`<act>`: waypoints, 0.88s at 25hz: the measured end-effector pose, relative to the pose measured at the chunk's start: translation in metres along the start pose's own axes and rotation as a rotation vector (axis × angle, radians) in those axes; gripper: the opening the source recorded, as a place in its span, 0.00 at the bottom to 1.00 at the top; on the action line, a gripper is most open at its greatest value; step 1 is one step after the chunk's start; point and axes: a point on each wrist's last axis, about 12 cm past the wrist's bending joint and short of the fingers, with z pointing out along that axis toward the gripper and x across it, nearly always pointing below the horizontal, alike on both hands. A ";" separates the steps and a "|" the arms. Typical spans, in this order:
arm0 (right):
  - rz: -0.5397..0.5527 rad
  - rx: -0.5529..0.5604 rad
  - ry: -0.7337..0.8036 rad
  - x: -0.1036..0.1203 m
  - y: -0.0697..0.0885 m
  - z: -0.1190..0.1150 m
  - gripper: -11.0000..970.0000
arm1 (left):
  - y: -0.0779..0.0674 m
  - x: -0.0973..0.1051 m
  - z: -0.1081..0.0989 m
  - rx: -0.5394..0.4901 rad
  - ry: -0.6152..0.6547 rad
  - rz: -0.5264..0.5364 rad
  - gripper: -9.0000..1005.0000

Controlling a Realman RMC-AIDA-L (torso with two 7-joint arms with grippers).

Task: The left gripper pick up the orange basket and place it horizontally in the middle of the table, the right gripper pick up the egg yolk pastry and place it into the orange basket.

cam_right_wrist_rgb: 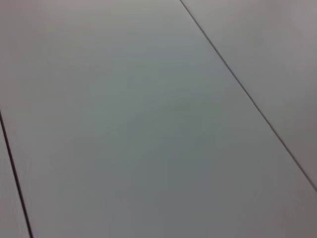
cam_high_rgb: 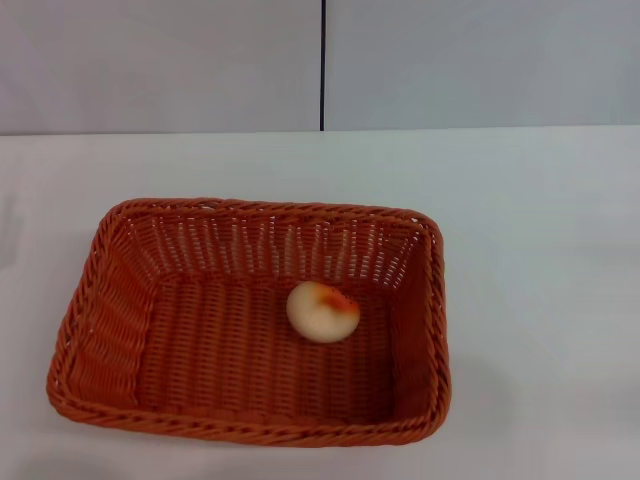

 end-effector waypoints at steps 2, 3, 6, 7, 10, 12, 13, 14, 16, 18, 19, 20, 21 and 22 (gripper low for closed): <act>-0.042 0.013 -0.004 0.002 0.003 0.007 0.76 | -0.002 0.001 -0.002 -0.004 0.001 -0.014 0.65; -0.086 0.014 -0.015 0.002 0.005 0.014 0.76 | -0.005 0.002 -0.003 -0.004 -0.003 -0.030 0.65; -0.121 0.008 -0.025 0.001 0.006 0.019 0.76 | -0.007 0.002 -0.005 -0.003 -0.008 -0.039 0.65; -0.129 0.007 -0.026 0.001 0.006 0.020 0.76 | -0.008 0.002 -0.006 -0.005 -0.009 -0.044 0.65; -0.149 0.011 -0.021 0.000 0.004 0.021 0.76 | -0.011 0.004 -0.008 -0.010 -0.008 -0.062 0.65; -0.167 0.016 -0.015 0.000 0.002 0.022 0.76 | -0.012 0.004 -0.008 -0.011 -0.009 -0.068 0.65; -0.178 0.019 -0.014 0.000 0.001 0.022 0.76 | -0.012 0.004 -0.008 -0.011 -0.009 -0.068 0.65; -0.178 0.019 -0.014 0.000 0.001 0.022 0.76 | -0.013 0.005 -0.007 -0.010 -0.010 -0.071 0.65; -0.183 0.020 -0.015 -0.001 0.000 0.021 0.76 | -0.015 0.007 -0.004 -0.006 -0.013 -0.083 0.65; -0.190 0.022 -0.014 -0.002 -0.002 0.022 0.76 | -0.017 0.008 -0.002 -0.005 -0.015 -0.093 0.65; -0.190 0.022 -0.014 -0.002 -0.002 0.022 0.76 | -0.019 0.009 -0.002 -0.005 -0.019 -0.105 0.65; -0.191 0.023 -0.014 -0.002 -0.002 0.023 0.76 | -0.020 0.010 -0.001 -0.005 -0.021 -0.112 0.65; -0.192 0.023 -0.013 -0.002 -0.002 0.024 0.76 | -0.021 0.010 -0.001 -0.004 -0.021 -0.118 0.65; -0.191 0.022 -0.012 -0.002 -0.002 0.024 0.76 | -0.021 0.010 -0.001 -0.004 -0.021 -0.119 0.65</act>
